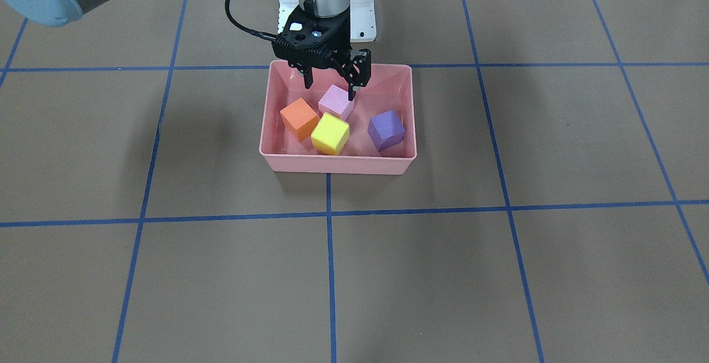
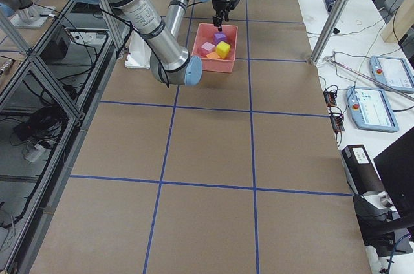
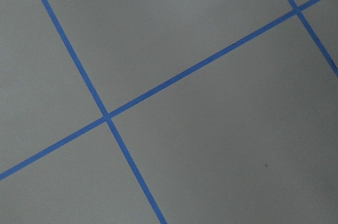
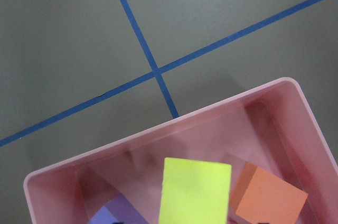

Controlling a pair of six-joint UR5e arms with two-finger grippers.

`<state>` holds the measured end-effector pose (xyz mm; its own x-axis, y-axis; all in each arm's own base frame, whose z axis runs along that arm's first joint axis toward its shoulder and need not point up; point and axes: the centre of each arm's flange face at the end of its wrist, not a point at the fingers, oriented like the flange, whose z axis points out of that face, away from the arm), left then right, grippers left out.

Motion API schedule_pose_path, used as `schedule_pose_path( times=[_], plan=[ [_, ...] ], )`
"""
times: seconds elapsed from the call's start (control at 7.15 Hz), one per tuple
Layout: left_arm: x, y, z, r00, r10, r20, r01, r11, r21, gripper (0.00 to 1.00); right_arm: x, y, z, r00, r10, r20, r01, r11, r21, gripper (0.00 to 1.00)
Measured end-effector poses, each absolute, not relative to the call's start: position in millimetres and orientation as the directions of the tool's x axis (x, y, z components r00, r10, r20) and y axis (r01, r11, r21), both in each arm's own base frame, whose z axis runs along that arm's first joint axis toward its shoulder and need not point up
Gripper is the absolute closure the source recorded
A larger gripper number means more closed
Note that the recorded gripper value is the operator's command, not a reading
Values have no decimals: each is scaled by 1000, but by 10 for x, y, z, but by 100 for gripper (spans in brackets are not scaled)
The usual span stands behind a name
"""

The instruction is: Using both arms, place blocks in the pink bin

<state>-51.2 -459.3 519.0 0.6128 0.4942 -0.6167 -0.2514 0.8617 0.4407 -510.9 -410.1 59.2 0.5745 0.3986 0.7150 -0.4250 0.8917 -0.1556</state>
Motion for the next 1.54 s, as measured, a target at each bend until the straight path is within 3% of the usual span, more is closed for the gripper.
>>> schedule_pose_path(
  times=[0.28,0.7,0.98,1.26,1.54],
  plan=[
    [-513,-4591,5199,614,489,-619,-249,865,436,0,-4899,-4258,547,575,365,732,-421,899,-118,0],
    [-617,-4508,5510,627,431,-649,-228,898,375,0,-3946,-5008,850,611,269,745,-331,941,-68,0],
    [-790,-4464,5651,657,332,-677,-160,939,305,0,-3018,-5418,1503,654,142,743,-217,976,5,0],
    [-843,-4417,5886,678,115,-726,-30,991,130,0,-2070,-5721,2274,694,8,720,-104,991,89,0],
    [-891,-4330,6019,727,11,-686,49,996,69,0,-1218,-5837,3122,730,-128,672,19,986,167,0]
  ],
)
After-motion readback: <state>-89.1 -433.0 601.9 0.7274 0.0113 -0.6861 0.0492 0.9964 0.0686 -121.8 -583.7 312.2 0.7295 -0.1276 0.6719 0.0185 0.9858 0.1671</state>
